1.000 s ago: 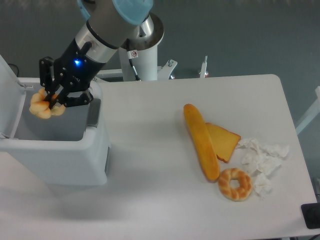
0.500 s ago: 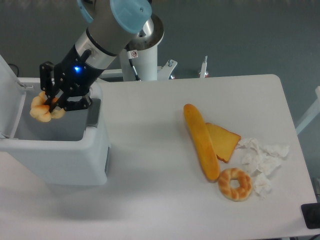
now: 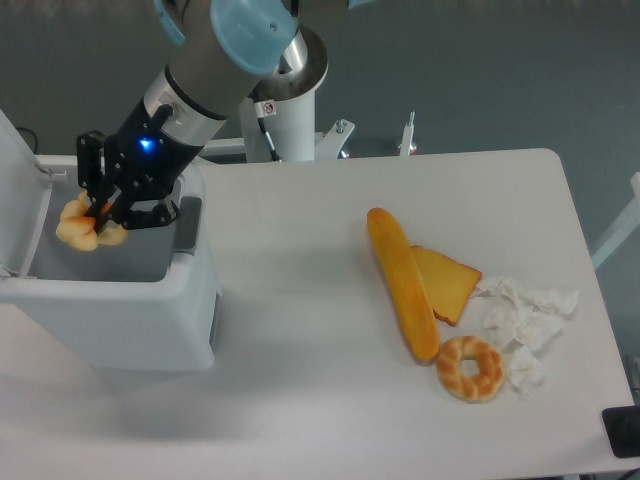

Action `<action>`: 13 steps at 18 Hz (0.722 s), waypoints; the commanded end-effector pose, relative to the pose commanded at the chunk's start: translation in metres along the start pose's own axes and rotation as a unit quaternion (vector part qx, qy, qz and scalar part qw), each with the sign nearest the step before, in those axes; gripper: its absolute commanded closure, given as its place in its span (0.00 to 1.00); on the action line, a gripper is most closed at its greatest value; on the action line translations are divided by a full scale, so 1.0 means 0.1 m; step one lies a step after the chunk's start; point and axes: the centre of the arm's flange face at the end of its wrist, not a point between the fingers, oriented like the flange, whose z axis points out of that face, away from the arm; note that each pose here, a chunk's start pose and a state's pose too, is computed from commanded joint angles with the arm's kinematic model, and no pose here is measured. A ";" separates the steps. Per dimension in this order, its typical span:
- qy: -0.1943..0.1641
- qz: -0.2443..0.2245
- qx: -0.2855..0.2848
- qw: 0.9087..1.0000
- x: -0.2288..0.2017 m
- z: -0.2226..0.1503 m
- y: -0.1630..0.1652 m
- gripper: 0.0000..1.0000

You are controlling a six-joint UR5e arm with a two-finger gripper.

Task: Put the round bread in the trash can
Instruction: 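Lower the roll into the bin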

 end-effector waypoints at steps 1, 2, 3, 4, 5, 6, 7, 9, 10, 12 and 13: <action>0.001 0.000 -0.001 1.000 -0.01 0.02 0.00 1.00; 0.002 -0.001 -0.002 1.000 -0.01 0.04 0.01 1.00; 0.003 0.000 -0.002 1.000 -0.01 0.04 0.01 1.00; 0.003 0.000 -0.002 1.000 -0.01 0.04 0.01 1.00; 0.002 -0.001 -0.003 1.000 -0.02 0.04 0.01 1.00; 0.003 0.000 -0.004 1.000 -0.02 0.05 0.01 1.00; 0.003 0.000 -0.004 1.000 -0.02 0.05 0.02 1.00; 0.005 0.000 -0.005 1.000 -0.01 0.07 0.04 1.00; 0.006 -0.002 -0.007 1.000 -0.01 0.09 0.05 0.99; 0.008 -0.003 -0.009 1.000 0.00 0.12 0.09 0.95; 0.009 -0.004 -0.009 1.000 0.00 0.12 0.10 0.95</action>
